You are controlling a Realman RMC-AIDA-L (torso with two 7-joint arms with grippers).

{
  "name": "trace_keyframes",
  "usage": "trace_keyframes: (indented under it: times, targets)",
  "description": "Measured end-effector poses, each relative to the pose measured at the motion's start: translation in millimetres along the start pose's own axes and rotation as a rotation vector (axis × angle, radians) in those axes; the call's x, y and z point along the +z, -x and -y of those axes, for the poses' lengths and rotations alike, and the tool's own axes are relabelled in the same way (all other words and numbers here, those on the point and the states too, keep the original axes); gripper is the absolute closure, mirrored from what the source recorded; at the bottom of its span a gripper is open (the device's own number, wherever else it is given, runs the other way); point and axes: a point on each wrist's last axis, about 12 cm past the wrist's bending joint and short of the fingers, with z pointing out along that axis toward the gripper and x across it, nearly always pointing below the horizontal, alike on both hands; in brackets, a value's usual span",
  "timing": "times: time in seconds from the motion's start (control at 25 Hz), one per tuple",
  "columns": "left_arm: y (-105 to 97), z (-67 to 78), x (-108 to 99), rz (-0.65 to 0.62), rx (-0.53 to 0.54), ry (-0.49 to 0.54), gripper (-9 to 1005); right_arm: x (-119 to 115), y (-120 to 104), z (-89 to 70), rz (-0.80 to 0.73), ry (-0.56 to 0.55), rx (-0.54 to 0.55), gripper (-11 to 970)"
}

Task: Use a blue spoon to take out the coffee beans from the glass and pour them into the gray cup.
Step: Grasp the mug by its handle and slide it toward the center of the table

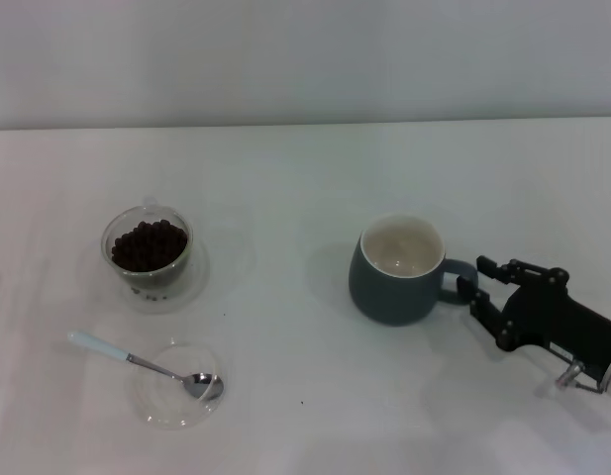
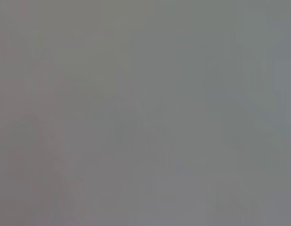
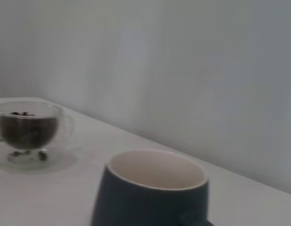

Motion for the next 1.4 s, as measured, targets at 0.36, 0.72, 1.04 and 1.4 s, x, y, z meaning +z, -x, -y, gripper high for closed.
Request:
trace_keyframes:
  times: [0.36,0.72,1.04,1.4]
  targets:
    - [2.0,0.9,7.2,0.011,0.002,-0.006,195,15.7,7.8,11.3,-0.004,-0.070,0.015,616]
    - [2.5,-0.7,7.9,0.013,0.005,-0.002,196,18.5,9.2,12.3,-0.007,-0.077,0.018,693]
    - [2.2,-2.2,5.9,0.010,0.007,0.002,195,22.1,10.5,6.5,-0.001,-0.051,0.030,763]
    - [1.1,-5.6,0.3,0.001,0.012,0.013,196,26.0,15.4,-2.5,0.025,0.012,0.011,806]
